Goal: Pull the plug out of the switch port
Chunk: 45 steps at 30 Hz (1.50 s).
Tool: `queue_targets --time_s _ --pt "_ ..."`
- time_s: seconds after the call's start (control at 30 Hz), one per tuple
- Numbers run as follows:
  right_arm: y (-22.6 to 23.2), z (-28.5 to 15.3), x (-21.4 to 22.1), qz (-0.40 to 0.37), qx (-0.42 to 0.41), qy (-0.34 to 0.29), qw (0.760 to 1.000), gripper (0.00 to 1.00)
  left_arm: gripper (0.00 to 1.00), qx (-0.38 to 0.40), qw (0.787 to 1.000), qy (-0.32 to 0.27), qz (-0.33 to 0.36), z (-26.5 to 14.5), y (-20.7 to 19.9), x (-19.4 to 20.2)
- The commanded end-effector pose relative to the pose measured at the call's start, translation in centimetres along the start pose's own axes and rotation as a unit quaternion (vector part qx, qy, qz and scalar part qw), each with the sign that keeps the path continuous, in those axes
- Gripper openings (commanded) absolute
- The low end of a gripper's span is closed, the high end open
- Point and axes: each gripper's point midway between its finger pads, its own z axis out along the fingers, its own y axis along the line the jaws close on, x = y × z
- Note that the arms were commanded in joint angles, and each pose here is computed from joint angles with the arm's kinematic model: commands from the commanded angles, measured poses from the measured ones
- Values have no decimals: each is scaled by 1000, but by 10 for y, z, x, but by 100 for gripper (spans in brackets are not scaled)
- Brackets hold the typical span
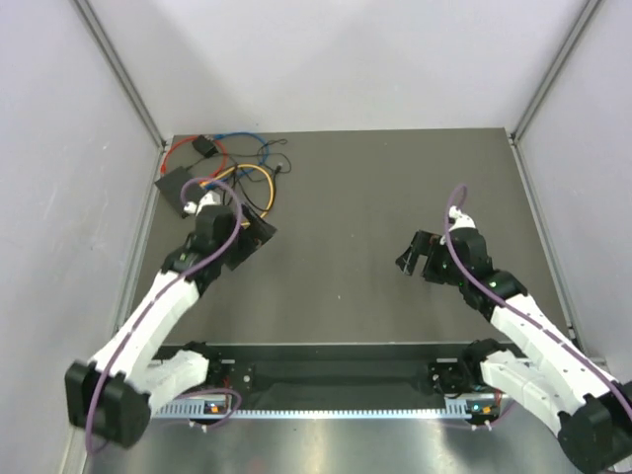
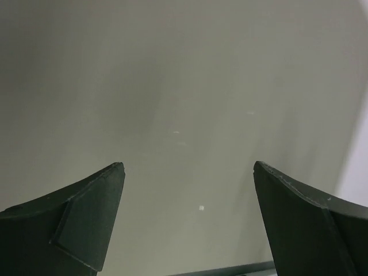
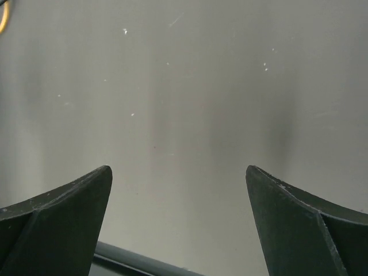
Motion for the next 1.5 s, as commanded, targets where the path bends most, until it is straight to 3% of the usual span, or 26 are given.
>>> queue_targets --time_s 0.0,0.1,0.17,0.2,0.23,0.3,0.37,0.5,0.57,0.6,0.8,0.87,0.97,1.0,1.07,1.1,1.17,1.3,1.47 --pt "6 0 -17 -38 8 -8 999 100 99 -133 990 31 42 5 32 -13" --pt "14 -4 -16 -50 -11 18 999 100 99 -210 977 32 7 12 50 -36" --pt "30 -6 -14 -59 -58 33 996 100 98 -195 980 34 -19 18 53 -48" --pt "33 -5 -16 -56 -67 36 996 100 98 -166 985 1 -40 26 53 -77" --pt "36 -5 -15 -52 -75 42 995 100 98 -126 991 9 -50 32 43 -81" --pt "43 -3 -11 -56 -89 70 992 100 96 -103 992 -42 -60 41 46 -119" --pt "52 -5 -13 -70 -107 85 988 100 96 -143 982 -78 -90 47 70 -152" --pt "59 -7 -18 -95 -115 103 983 100 84 -171 977 -61 -114 89 106 -186" --pt "57 -10 -24 -110 -104 98 984 100 78 -149 981 -57 -108 101 98 -209" --pt "56 -10 -25 -115 -100 98 984 100 77 -165 979 -37 -114 115 109 -206" --pt "46 -8 -31 -132 -70 90 985 100 73 -167 974 -48 -145 149 111 -228" --pt "43 -5 -32 -133 -63 92 985 100 71 -181 972 -64 -135 149 112 -239" --pt "39 -1 -33 -136 -53 93 985 100 69 -185 973 -123 -62 149 108 -272" --pt "38 0 -32 -136 -49 94 985 100 68 -190 974 -123 -19 153 113 -274" --pt "37 3 -31 -136 -48 101 984 100 66 -205 969 -137 4 153 118 -290" --pt "37 3 -31 -134 -47 103 984 100 57 -215 968 -127 20 160 126 -288" --pt "37 4 -30 -135 -44 111 984 100 50 -219 965 -142 32 162 126 -299" --pt "35 5 -28 -136 -43 119 983 100 0 -251 953 -160 53 173 149 -304" --pt "29 4 -25 -133 -30 137 981 100 0 -246 945 -204 67 186 165 -315"
